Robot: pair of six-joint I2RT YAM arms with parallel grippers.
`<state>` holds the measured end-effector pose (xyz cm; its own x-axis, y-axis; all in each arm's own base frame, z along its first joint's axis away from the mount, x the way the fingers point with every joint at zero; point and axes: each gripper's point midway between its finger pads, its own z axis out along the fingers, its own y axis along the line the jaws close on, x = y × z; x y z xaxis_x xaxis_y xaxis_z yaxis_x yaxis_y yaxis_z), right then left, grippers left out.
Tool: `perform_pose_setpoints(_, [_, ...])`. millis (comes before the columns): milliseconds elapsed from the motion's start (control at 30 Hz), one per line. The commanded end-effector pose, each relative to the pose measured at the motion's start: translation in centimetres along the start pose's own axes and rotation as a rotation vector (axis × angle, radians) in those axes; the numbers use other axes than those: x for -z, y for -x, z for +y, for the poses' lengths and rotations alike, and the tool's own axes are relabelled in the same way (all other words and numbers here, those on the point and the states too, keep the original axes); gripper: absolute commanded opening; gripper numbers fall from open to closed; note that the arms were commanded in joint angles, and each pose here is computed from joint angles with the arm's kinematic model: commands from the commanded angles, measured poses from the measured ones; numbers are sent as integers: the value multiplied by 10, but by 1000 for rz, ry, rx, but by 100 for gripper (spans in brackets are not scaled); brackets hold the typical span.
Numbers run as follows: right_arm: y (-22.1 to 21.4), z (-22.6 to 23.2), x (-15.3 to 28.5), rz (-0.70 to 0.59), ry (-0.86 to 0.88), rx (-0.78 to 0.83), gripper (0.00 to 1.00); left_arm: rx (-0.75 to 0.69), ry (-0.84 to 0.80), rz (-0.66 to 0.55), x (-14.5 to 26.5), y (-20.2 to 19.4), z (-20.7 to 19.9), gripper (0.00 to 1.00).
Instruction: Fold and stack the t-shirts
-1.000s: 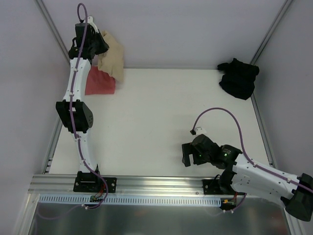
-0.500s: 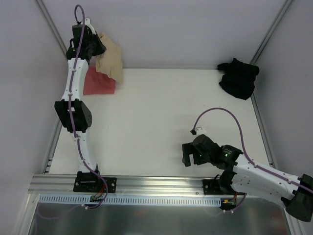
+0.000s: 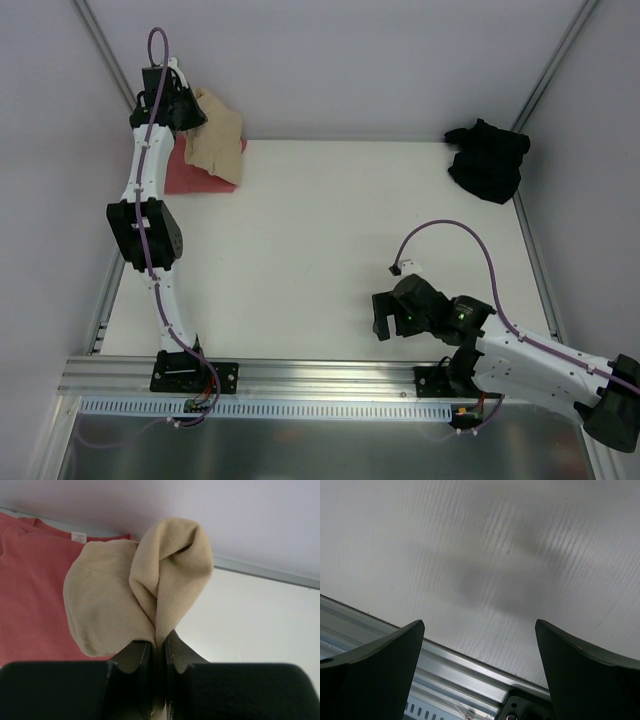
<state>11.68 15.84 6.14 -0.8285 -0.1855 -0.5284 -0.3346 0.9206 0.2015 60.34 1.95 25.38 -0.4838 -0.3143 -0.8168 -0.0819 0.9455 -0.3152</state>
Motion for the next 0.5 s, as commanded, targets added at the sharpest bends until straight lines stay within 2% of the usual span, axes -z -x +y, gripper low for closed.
perform_pose_setpoints(0, [2, -4, 0, -10, -23, -2, 100, -22, 14, -47, 9, 15, 10, 0])
perform_pose_setpoints(167, [0, -6, 1, -11, -26, -2, 100, 1, 65, 0, -3, -5, 38, 0])
perform_pose_setpoints(467, [0, -4, 2, -11, -9, -2, 100, -6, 165, 27, -16, -18, 76, 0])
